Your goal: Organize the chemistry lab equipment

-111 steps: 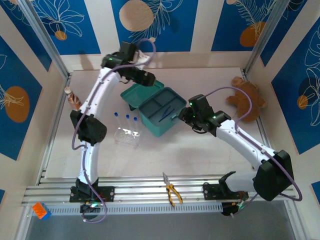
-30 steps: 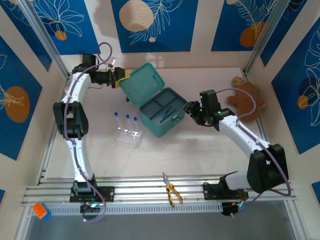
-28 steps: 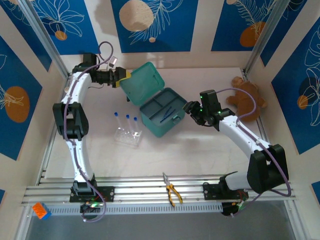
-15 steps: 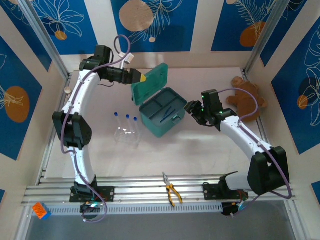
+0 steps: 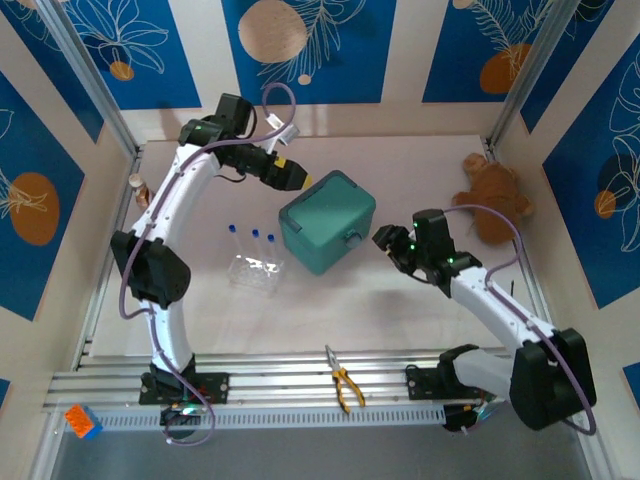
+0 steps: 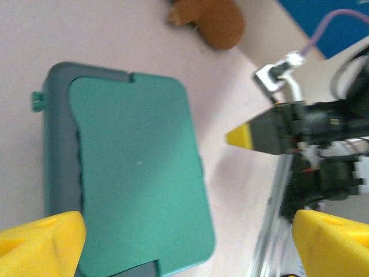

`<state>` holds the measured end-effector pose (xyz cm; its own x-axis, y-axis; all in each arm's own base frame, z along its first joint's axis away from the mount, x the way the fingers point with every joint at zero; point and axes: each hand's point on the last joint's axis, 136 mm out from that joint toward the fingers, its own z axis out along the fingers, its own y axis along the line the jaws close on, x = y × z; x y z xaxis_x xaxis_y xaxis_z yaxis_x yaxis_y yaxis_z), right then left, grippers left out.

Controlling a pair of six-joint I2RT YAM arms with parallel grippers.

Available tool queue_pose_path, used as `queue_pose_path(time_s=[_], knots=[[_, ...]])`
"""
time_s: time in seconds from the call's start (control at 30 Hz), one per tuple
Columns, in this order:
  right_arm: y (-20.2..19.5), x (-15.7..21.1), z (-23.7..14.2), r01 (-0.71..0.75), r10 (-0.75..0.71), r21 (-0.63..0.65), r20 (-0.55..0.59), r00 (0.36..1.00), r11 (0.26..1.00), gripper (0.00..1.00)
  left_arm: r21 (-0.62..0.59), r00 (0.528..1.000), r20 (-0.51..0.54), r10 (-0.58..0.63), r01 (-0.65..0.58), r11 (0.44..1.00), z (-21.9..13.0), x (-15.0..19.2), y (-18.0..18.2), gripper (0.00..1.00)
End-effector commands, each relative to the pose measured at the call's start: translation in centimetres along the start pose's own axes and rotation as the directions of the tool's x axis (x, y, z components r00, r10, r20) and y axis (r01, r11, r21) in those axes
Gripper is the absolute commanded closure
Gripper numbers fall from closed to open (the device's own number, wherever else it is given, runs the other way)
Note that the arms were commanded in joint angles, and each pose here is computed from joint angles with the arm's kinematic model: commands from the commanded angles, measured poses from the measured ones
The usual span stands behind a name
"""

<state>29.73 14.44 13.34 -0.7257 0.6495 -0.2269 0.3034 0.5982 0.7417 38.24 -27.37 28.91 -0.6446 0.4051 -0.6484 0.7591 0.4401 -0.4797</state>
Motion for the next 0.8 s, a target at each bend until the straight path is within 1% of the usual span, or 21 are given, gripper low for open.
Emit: queue_pose_path(time_s=[0.0,0.1,0.13,0.23,0.3,0.4,0.6,0.77], knots=[[2.7,0.5,-0.6,0.001,0.001,-0.193,0.01,1.0,0.981,0.44,-0.149,0.991,-0.108,0.073,-0.089,0.985,2.6,1.5,2.3,0.08],[3.6,1.1,-0.3,-0.008,0.008,-0.309,0.0,1.0,0.951,0.44,-0.278,0.971,-0.194,0.141,-0.192,0.941,4.5,2.1,3.8,0.08],[4.0,1.3,-0.2,-0.006,0.006,-0.333,-0.003,1.0,0.943,0.41,-0.307,0.958,-0.233,0.167,-0.236,0.922,5.4,2.5,4.2,0.08],[6.0,1.7,0.3,0.025,-0.031,-0.398,-0.007,1.0,0.917,0.41,-0.387,0.919,-0.329,0.217,-0.341,0.857,7.4,3.5,5.8,0.08],[7.3,1.7,0.5,0.05,-0.056,-0.431,-0.001,0.998,0.901,0.4,-0.418,0.91,-0.352,0.221,-0.364,0.832,8.2,3.8,6.8,0.07],[8.6,1.3,0.8,0.064,-0.064,-0.476,0.015,0.998,0.877,0.4,-0.443,0.91,-0.363,0.2,-0.358,0.822,8.8,4.1,7.9,0.08],[7.7,0.8,2.1,0.027,-0.029,-0.428,0.002,1.0,0.903,0.4,-0.442,0.905,-0.382,0.186,-0.356,0.823,9.2,5.0,8.4,0.07],[6.2,0.5,1.4,0.008,-0.001,-0.379,0.02,1.0,0.925,0.4,-0.407,0.904,-0.397,0.158,-0.328,0.852,9.9,6.2,8.1,0.07]])
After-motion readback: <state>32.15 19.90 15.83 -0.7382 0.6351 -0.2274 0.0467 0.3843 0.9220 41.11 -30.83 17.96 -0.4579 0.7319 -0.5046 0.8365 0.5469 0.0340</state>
